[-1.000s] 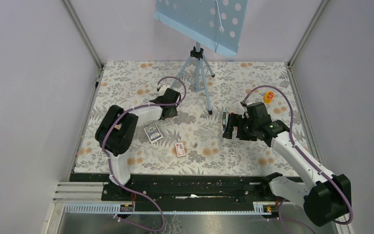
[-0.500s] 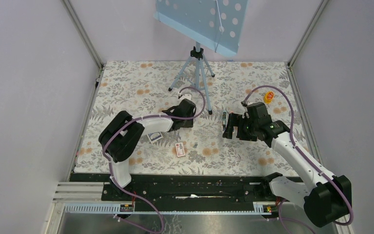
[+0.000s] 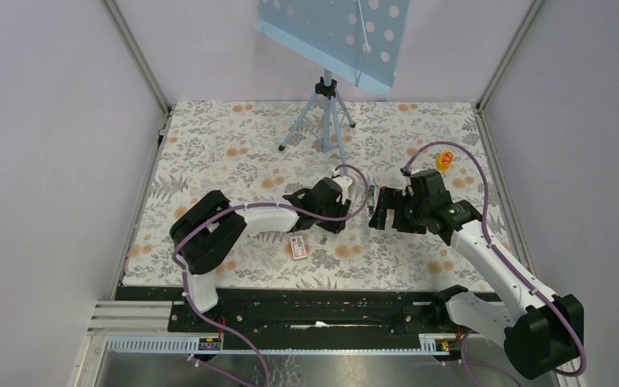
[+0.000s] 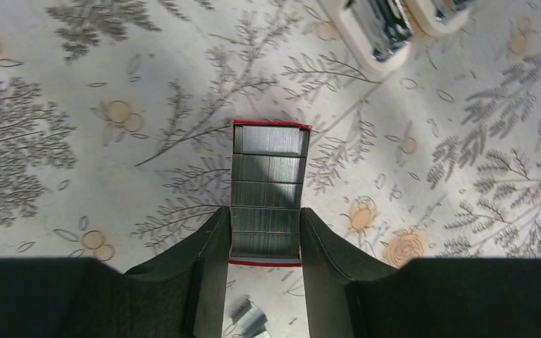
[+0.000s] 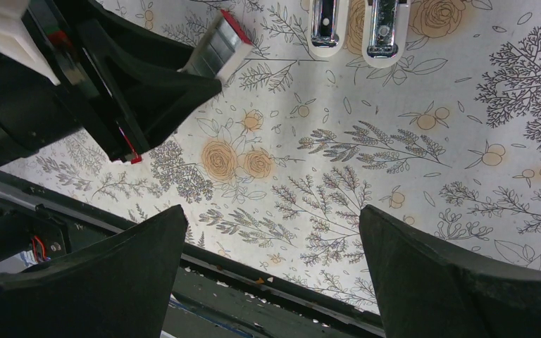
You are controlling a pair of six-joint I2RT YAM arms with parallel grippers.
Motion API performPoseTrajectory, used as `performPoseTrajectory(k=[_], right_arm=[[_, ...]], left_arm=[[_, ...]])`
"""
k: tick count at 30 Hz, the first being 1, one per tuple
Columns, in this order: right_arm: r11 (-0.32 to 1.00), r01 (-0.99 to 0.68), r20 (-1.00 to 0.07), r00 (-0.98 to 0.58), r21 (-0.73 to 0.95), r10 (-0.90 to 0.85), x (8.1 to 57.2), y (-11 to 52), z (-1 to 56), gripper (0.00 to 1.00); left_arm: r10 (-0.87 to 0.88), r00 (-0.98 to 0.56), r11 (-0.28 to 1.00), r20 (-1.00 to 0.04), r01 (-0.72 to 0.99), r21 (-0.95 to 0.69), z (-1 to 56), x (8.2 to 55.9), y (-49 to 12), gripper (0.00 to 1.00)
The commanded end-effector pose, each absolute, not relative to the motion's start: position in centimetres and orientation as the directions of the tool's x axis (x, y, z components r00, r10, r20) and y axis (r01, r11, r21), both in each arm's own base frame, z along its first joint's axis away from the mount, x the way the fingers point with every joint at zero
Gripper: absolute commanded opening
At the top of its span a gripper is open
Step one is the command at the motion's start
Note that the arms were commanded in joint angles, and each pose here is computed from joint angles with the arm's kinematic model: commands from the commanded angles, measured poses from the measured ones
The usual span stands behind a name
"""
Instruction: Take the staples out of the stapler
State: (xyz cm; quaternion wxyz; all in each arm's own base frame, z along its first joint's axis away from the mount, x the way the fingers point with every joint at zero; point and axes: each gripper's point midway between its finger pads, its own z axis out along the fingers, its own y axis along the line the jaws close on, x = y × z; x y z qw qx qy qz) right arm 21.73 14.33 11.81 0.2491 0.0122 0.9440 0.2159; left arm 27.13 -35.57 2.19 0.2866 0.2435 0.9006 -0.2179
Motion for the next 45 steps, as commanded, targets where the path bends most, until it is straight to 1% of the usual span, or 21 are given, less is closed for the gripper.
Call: performPoseTrajectory(k=[1, 3, 5, 9, 13, 16, 21, 27, 34, 45], right_arm=[[0.913, -0.071, -0.476, -0.868, 0.403, 0.143, 21.8, 13.9, 12.4, 1.0], [0.913, -0.07, -0.472, -0.87, 0.402, 0.141, 21.7, 13.9, 12.2, 0.99], [0.913, -0.071, -0.472, -0.87, 0.402, 0.14, 21.7, 13.9, 12.2, 1.0], [0.911, -0.075, -0.469, -0.872, 0.406, 0.137, 21.7, 14.0, 12.3, 1.0], [0.911, -0.076, -0.468, -0.873, 0.404, 0.134, 21.7, 14.0, 12.2, 1.0], [0.911, -0.078, -0.469, -0.873, 0.404, 0.134, 21.8, 14.0, 12.3, 1.0], [0.911, -0.079, -0.47, -0.873, 0.405, 0.133, 21.8, 14.0, 12.3, 1.0], [0.91, -0.08, -0.471, -0.872, 0.406, 0.133, 21.8, 14.1, 12.4, 1.0], [0.909, -0.077, -0.469, -0.873, 0.409, 0.137, 21.8, 14.1, 12.3, 1.0], [0.908, -0.075, -0.463, -0.875, 0.413, 0.138, 21.5, 14.1, 12.0, 1.0]], left_arm=[[0.521, -0.741, 0.723, -0.424, 0.647, -0.243, -2.9, 20.8, -33.1, 0.36], [0.564, -0.713, 0.697, -0.416, 0.681, -0.222, -3.1, 20.1, -33.3, 0.38], [0.599, -0.686, 0.679, -0.413, 0.709, -0.191, -3.2, 19.7, -33.5, 0.42], [0.629, -0.668, 0.688, -0.398, 0.717, -0.116, -3.8, 20.0, -32.6, 0.54], [0.624, -0.663, 0.712, -0.413, 0.7, -0.049, -3.5, 21.0, -31.7, 0.66], [0.621, -0.663, 0.719, -0.419, 0.695, -0.035, -3.2, 21.3, -31.6, 0.73], [0.618, -0.673, 0.736, -0.405, 0.677, -0.003, -3.3, 21.4, -30.6, 0.76], [0.593, -0.691, 0.76, -0.414, 0.649, 0.006, -3.3, 21.4, -29.8, 0.82], [0.531, -0.723, 0.799, -0.442, 0.6, -0.023, -2.7, 22.5, -29.1, 0.83], [0.508, -0.731, 0.809, -0.457, 0.586, -0.038, -2.1, 23.6, -28.9, 0.84]])
